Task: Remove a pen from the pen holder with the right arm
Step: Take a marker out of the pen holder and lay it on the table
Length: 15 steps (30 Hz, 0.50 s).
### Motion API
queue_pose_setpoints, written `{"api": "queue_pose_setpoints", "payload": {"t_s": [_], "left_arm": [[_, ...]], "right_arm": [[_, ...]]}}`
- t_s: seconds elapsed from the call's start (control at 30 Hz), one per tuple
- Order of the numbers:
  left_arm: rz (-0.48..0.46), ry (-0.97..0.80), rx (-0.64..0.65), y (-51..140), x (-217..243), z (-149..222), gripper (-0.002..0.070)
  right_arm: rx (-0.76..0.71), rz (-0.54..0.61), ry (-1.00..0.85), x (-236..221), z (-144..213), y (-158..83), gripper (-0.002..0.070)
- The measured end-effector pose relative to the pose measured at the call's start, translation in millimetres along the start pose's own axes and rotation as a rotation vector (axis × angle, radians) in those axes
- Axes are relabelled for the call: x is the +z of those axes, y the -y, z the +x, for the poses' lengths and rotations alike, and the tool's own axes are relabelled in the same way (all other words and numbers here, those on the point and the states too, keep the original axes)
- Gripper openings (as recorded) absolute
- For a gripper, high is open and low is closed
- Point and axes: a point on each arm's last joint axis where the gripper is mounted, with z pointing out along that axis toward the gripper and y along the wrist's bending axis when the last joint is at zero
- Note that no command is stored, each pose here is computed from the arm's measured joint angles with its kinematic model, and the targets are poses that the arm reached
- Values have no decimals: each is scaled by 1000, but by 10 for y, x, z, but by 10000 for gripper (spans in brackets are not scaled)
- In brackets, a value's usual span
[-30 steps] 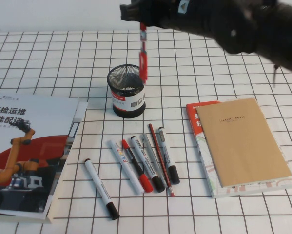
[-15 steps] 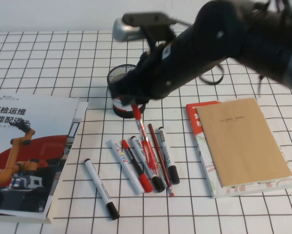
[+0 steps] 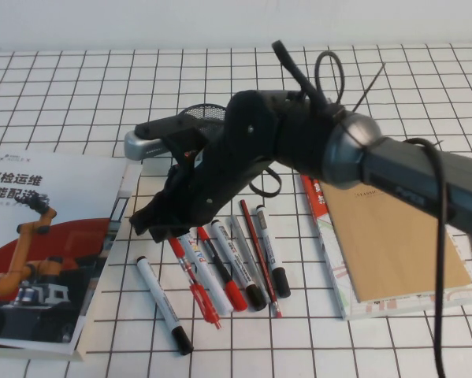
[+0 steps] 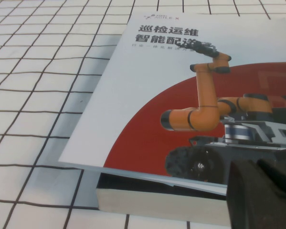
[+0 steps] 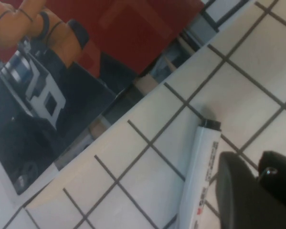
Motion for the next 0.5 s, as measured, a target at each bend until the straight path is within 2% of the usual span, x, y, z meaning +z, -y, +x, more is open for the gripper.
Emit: {"api": "queue_pose_setpoints", "payload": {"t_s": [0.5], "left_arm": [[0,0,0,0,0,0,-3]], "right_arm": [[-23,6,-31,539,-30,177,60]]}}
